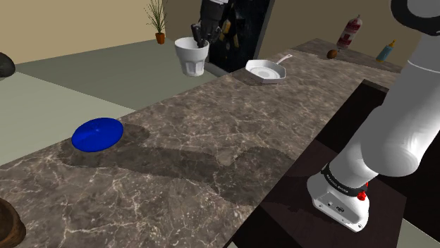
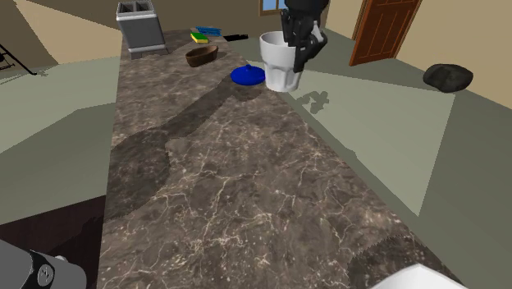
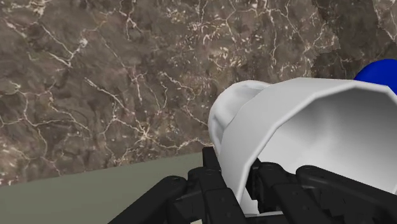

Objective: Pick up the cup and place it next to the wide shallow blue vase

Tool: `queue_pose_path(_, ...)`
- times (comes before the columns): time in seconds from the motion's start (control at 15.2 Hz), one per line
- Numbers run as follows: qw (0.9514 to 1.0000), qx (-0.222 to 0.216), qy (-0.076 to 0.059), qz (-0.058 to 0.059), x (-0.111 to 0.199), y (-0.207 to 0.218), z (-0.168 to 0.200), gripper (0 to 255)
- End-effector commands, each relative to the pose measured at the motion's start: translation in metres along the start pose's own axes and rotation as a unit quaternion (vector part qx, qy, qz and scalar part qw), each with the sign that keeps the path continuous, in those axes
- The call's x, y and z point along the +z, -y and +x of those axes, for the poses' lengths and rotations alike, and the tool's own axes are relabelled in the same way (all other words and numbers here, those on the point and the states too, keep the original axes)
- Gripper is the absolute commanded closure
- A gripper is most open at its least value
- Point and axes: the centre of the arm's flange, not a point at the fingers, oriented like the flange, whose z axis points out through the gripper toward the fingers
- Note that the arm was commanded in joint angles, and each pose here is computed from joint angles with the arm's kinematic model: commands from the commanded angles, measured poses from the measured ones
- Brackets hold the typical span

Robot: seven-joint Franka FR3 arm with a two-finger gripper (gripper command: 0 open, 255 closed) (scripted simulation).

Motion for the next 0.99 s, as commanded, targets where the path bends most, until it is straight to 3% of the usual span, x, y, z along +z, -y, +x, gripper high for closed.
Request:
queue_pose_path(0.0,1.0000,0.000,-0.001,0.000,0.003,0.026,0.009,255)
queue_pose_path(0.92,1.0000,0.000,-0.001,0.000,0.038,0.196,0.075,255)
